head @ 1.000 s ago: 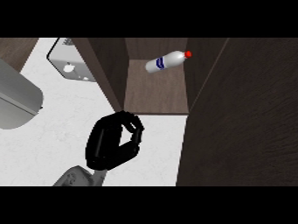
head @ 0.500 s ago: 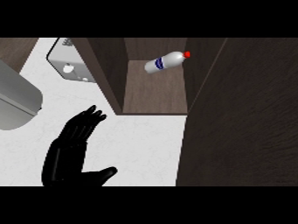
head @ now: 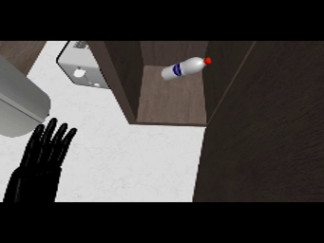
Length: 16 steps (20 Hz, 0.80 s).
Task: Pick up the bottled water, place it into the cabinet and close the cabinet
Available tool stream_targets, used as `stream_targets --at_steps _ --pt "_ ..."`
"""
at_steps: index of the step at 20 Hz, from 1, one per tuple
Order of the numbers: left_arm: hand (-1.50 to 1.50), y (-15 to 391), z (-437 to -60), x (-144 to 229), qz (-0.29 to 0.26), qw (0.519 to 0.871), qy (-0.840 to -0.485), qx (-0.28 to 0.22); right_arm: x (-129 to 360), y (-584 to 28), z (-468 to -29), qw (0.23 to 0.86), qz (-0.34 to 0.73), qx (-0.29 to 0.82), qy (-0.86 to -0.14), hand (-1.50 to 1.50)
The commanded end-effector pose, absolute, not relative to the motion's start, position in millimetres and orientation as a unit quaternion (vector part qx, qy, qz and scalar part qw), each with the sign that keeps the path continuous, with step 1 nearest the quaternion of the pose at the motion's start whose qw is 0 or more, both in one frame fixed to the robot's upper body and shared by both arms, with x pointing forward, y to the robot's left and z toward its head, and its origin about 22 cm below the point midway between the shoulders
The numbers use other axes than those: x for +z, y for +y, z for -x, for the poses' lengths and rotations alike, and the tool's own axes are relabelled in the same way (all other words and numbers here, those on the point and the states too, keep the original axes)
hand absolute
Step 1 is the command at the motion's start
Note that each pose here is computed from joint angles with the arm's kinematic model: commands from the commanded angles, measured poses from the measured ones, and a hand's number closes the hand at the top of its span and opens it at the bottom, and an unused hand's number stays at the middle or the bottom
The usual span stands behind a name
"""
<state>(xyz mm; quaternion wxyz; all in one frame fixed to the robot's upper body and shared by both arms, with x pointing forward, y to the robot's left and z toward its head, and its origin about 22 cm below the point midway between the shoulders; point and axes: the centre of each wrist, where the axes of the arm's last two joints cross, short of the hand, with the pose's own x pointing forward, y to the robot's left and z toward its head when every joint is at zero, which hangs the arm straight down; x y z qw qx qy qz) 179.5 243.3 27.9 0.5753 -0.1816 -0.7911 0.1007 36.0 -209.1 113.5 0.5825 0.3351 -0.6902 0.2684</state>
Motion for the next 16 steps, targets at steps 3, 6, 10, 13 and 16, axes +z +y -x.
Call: stream_targets --at_steps 3,6,10,13,16 --pt "-1.5 266.2 -167.4 36.0 0.194 0.578 -0.786 0.103 153.2 -193.5 -35.8 0.521 -0.333 0.382 -0.687 1.5" --pt "-1.5 280.5 -158.1 38.5 0.193 0.575 -0.789 0.097 153.4 -185.2 -32.4 0.534 -0.358 0.321 -0.696 1.5" --pt "-1.5 291.1 -156.8 36.5 0.193 0.573 -0.791 0.099 145.2 -169.4 -32.9 0.53 -0.404 0.266 -0.697 1.5" --pt "-1.5 304.0 -154.3 43.2 0.198 0.579 -0.786 0.086 143.8 -166.5 -36.5 0.523 -0.416 0.263 -0.696 1.5" --pt "-1.5 303.3 -152.0 39.8 0.204 0.572 -0.79 0.086 138.2 -164.4 -40.1 0.531 -0.411 0.299 -0.678 1.5"
